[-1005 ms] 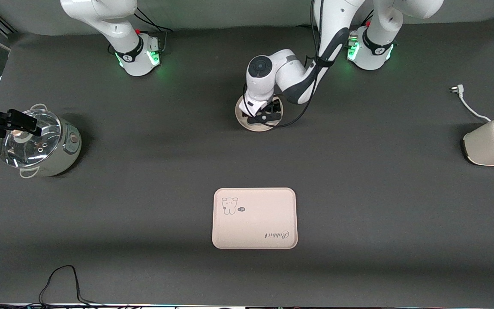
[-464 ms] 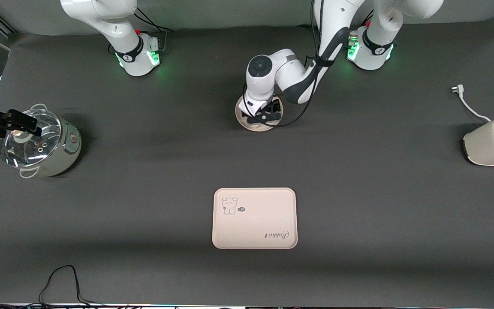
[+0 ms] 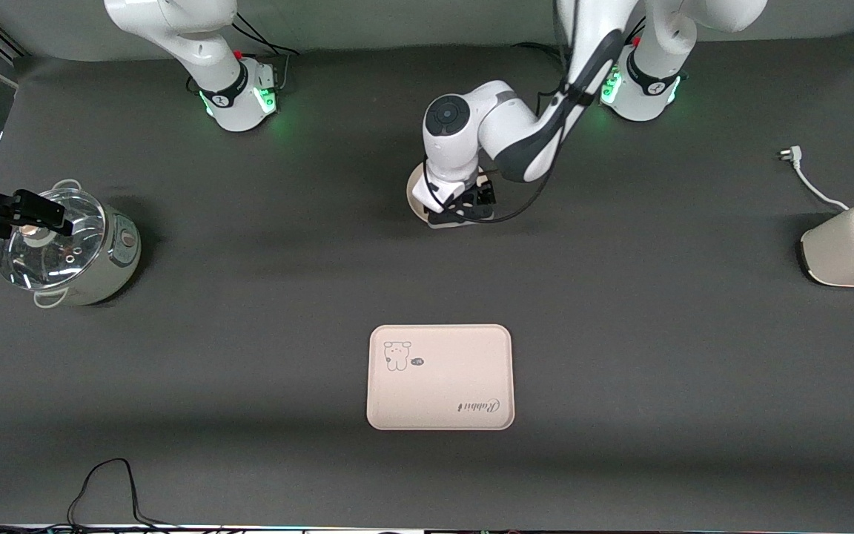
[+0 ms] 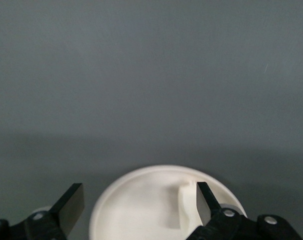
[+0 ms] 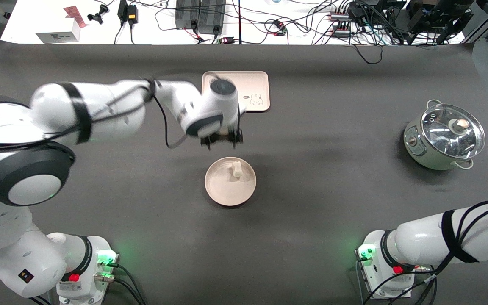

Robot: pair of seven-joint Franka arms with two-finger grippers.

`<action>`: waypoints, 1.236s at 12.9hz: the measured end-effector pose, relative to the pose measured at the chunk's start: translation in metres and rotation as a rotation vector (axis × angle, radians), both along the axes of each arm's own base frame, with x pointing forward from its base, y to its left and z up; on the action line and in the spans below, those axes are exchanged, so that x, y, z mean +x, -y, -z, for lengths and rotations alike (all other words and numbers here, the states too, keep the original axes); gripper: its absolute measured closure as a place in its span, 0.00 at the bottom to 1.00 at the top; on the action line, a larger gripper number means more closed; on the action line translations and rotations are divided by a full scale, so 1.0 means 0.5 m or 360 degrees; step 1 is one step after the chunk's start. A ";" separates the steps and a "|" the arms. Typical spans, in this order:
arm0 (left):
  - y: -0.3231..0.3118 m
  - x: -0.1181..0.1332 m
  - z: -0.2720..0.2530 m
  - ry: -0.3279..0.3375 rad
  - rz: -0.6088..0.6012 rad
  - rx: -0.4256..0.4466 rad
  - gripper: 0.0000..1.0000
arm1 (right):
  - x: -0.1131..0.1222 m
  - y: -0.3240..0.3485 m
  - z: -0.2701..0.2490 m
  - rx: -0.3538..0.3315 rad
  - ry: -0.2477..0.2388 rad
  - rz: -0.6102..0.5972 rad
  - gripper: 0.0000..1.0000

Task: Place bun in plate and plate on tray
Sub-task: 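Raise the left gripper away while the right gripper moves toward the plate, then lower the right gripper to the plate rim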

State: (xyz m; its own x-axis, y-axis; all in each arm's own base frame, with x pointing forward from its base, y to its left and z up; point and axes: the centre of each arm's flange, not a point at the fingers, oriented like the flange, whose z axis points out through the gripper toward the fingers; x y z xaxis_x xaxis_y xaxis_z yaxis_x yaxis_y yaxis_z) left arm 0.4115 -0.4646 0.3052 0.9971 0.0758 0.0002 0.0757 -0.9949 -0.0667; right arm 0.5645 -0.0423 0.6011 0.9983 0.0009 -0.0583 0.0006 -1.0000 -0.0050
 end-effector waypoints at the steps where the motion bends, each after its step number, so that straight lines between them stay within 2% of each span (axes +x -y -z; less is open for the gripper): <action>1: -0.043 0.064 -0.067 0.0019 0.0028 0.0001 0.00 | 0.000 -0.001 0.003 0.0002 -0.0004 -0.0002 0.00; 3: -0.169 0.187 -0.183 0.0033 0.0103 0.0014 0.00 | 0.001 -0.022 0.011 0.0008 -0.0018 -0.0030 0.00; 5: -0.323 0.293 -0.287 -0.0002 0.0151 0.0029 0.00 | 0.001 -0.093 0.016 0.0011 -0.0027 -0.0099 0.00; 7: -0.476 0.368 -0.393 -0.0012 0.0144 -0.0011 0.00 | -0.013 -0.186 0.012 0.0012 -0.0027 -0.0159 0.00; 8: -0.543 0.389 -0.438 -0.0002 0.0150 -0.0028 0.00 | -0.025 -0.238 0.007 0.0011 -0.0023 -0.0156 0.00; 10: -0.664 0.403 -0.512 0.0046 0.0148 -0.0037 0.00 | -0.061 -0.370 -0.004 0.0014 -0.0014 -0.0133 0.00; 12: -0.748 0.391 -0.560 0.0052 0.0101 -0.0034 0.00 | -0.119 -0.528 -0.008 0.0028 -0.0012 -0.0084 0.00; 14: -0.798 0.373 -0.591 0.0035 0.0094 -0.0028 0.00 | -0.199 -0.691 -0.012 0.0037 0.0022 -0.0028 0.00; 16: -0.865 0.357 -0.625 0.0062 0.0137 -0.0035 0.00 | -0.289 -0.821 -0.014 0.0050 0.0046 0.0000 0.00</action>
State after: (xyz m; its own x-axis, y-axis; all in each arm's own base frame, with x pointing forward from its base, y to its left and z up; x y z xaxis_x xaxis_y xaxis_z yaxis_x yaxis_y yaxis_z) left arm 0.5899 -0.0323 0.6178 0.9992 -0.0094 0.0382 -0.0078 -0.9990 -0.0432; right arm 0.4199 0.3682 0.6082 0.9996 0.0023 -0.0296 0.0013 -0.9993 -0.0366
